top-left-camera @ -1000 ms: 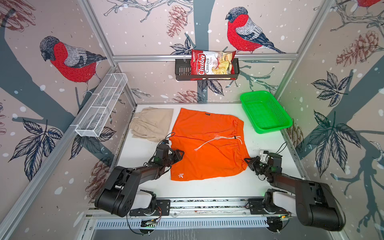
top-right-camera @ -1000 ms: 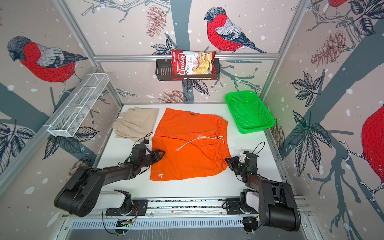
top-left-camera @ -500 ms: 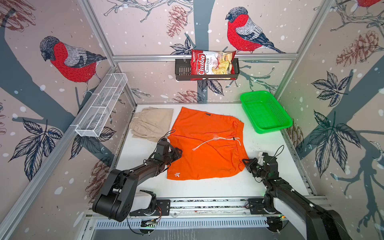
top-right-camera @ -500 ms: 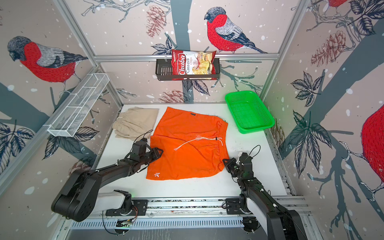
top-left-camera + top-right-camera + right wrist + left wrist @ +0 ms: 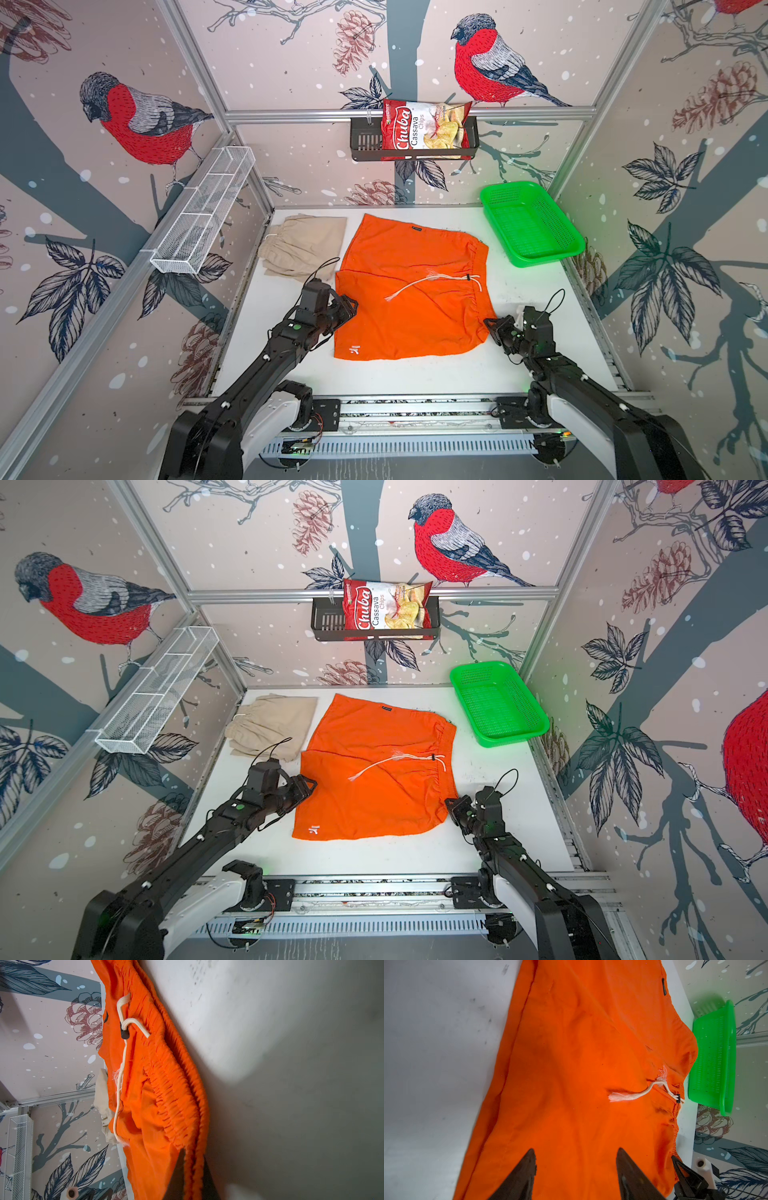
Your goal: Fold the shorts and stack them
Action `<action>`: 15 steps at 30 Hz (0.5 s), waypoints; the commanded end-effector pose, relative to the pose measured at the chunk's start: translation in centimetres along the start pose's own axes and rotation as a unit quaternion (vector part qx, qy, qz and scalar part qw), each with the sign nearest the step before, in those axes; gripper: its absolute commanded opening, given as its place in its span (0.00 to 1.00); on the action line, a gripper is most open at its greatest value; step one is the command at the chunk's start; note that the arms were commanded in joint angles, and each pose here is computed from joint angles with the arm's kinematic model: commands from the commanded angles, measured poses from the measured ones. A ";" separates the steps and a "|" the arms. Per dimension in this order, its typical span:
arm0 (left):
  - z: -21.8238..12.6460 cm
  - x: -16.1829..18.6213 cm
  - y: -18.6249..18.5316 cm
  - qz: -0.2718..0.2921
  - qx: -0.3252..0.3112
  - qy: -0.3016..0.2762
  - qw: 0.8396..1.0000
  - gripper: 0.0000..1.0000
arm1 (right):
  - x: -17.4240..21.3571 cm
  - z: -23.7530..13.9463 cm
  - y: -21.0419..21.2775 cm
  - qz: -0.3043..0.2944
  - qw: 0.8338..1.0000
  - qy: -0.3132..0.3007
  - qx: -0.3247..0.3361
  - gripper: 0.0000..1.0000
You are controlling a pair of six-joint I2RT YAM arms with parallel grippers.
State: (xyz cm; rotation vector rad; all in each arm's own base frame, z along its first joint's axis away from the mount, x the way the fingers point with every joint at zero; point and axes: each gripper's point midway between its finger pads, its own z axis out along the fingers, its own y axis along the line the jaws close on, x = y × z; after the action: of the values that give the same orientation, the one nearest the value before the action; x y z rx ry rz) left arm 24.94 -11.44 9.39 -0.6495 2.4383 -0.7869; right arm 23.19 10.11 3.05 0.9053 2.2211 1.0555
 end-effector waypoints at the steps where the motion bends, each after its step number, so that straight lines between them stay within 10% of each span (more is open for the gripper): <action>1: -1.1 2.1 2.4 -0.067 -0.051 0.032 0.996 0.61 | -0.5 0.0 0.7 -0.006 1.000 -0.012 -0.004 0.00; 15: -2.4 6.6 6.7 -0.192 -0.118 0.082 0.971 0.55 | -0.4 0.1 0.9 -0.019 1.000 -0.009 0.005 0.00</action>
State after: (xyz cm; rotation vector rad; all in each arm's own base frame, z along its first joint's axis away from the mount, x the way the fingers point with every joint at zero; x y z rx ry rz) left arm 18.12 -9.78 5.54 -1.1275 2.5732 -0.7645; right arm 23.63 10.42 3.62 0.8862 2.2289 1.0343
